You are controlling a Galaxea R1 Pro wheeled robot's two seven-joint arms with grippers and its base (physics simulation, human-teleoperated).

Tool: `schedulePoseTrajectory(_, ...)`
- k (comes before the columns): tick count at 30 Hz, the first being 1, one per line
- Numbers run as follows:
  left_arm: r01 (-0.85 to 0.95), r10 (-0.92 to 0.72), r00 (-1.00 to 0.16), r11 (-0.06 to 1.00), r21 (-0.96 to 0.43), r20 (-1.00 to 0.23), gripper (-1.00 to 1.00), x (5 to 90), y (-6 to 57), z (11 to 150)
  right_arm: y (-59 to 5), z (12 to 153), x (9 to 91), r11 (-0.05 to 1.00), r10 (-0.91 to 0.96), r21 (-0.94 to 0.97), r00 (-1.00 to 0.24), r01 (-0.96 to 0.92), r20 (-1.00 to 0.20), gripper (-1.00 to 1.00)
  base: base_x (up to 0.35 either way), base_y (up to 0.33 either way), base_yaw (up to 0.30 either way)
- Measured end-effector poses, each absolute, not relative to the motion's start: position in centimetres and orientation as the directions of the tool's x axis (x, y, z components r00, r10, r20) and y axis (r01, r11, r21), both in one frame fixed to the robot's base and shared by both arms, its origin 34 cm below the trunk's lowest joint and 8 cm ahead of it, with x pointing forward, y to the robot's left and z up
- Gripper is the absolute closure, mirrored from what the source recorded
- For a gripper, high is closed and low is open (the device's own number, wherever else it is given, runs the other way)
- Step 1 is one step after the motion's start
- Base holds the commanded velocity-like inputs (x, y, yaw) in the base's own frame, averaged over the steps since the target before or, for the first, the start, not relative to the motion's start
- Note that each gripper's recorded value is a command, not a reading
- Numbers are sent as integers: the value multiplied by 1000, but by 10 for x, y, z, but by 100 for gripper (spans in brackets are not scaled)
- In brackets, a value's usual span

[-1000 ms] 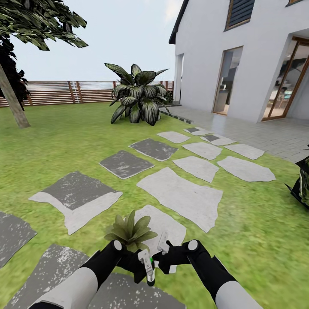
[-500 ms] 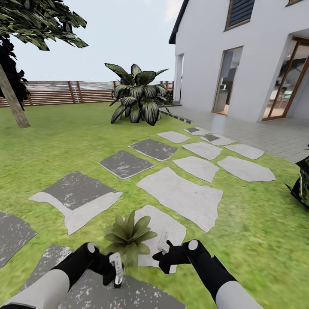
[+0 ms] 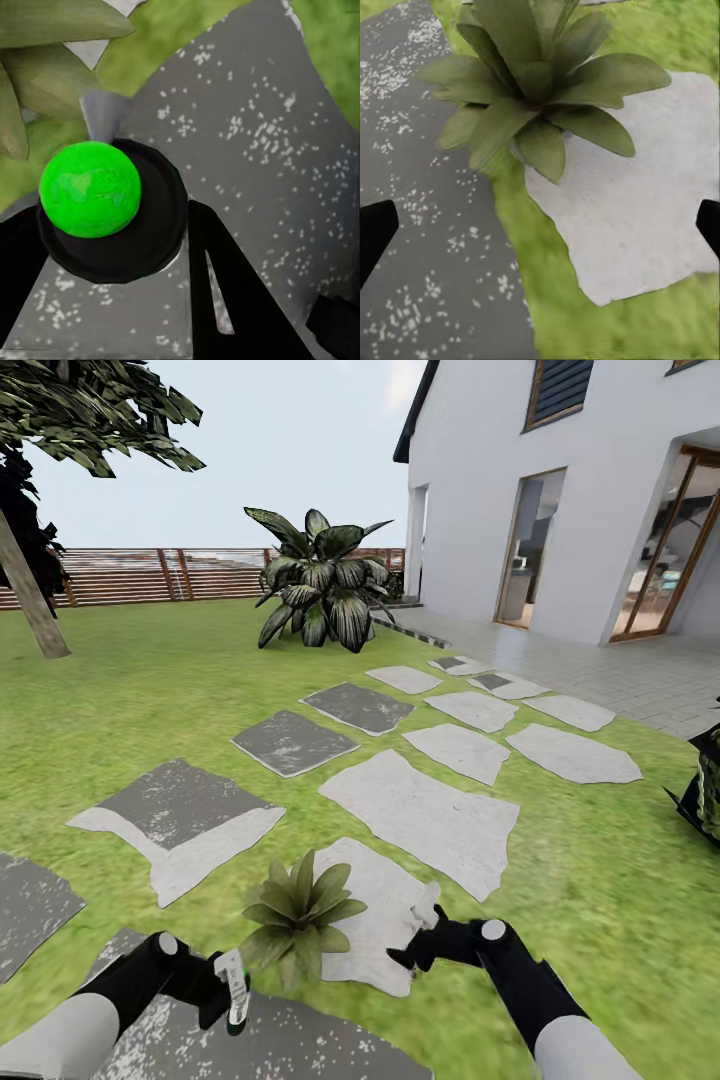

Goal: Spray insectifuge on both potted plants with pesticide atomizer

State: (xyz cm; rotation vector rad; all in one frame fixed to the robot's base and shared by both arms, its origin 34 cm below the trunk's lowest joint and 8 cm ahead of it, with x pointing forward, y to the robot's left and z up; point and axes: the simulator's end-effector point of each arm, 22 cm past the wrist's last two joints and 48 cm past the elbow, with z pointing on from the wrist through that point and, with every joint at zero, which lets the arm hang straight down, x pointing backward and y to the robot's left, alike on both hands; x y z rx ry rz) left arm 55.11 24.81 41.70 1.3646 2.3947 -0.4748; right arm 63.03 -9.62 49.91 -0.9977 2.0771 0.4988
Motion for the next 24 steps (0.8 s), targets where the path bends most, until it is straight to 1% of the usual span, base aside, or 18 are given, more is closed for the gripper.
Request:
schedulePoseTrajectory(3, 822, 724, -558, 549, -151, -405, 100, 547, 258, 414, -152, 495, 652, 753, -390, -11, -433, -658, -813, -100, 0, 0, 0)
schedulePoseTrajectory(5, 804, 712, -585, 572, -163, -388, 100, 546, 260, 413, -193, 475, 646, 827, -339, -32, -453, -561, -825, -100, 0, 0, 0)
schedulePoseTrajectory(9, 791, 703, -604, 587, -173, -374, 100, 544, 262, 412, -225, 439, 612, 867, -325, -53, -481, -495, -814, -100, 0, 0, 0)
schedulePoseTrajectory(11, 760, 686, -645, 621, -190, -338, 100, 540, 266, 410, -237, 420, 590, 886, -322, -68, -504, -459, -802, -100, 0, 0, 0)
schedulePoseTrajectory(13, 711, 656, -702, 670, -213, -277, 100, 534, 271, 407, -257, 405, 574, 921, -313, -114, -533, -373, -786, -100, 0, 0, 0)
schedulePoseTrajectory(14, 682, 638, -731, 697, -224, -242, 100, 531, 274, 407, -275, 398, 569, 943, -301, -156, -555, -293, -775, -100, 0, 0, 0)
schedulePoseTrajectory(16, 646, 613, -764, 727, -234, -203, 100, 529, 275, 407, -297, 387, 557, 960, -278, -205, -588, -190, -759, -100, 0, 0, 0)
schedulePoseTrajectory(17, 603, 583, -797, 760, -243, -157, 100, 526, 278, 407, -309, 380, 546, 968, -245, -221, -606, -116, -756, -100, 0, 0, 0)
schedulePoseTrajectory(20, 501, 503, -862, 828, -250, -60, 100, 523, 285, 413, -317, 379, 540, 971, -219, -231, -601, -59, -768, -100, 0, 0, 0)
schedulePoseTrajectory(24, 435, 446, -895, 856, -280, -28, 100, 539, 278, 438, -318, 380, 540, 971, -215, -234, -598, -47, -772, -100, 0, 0, 0)
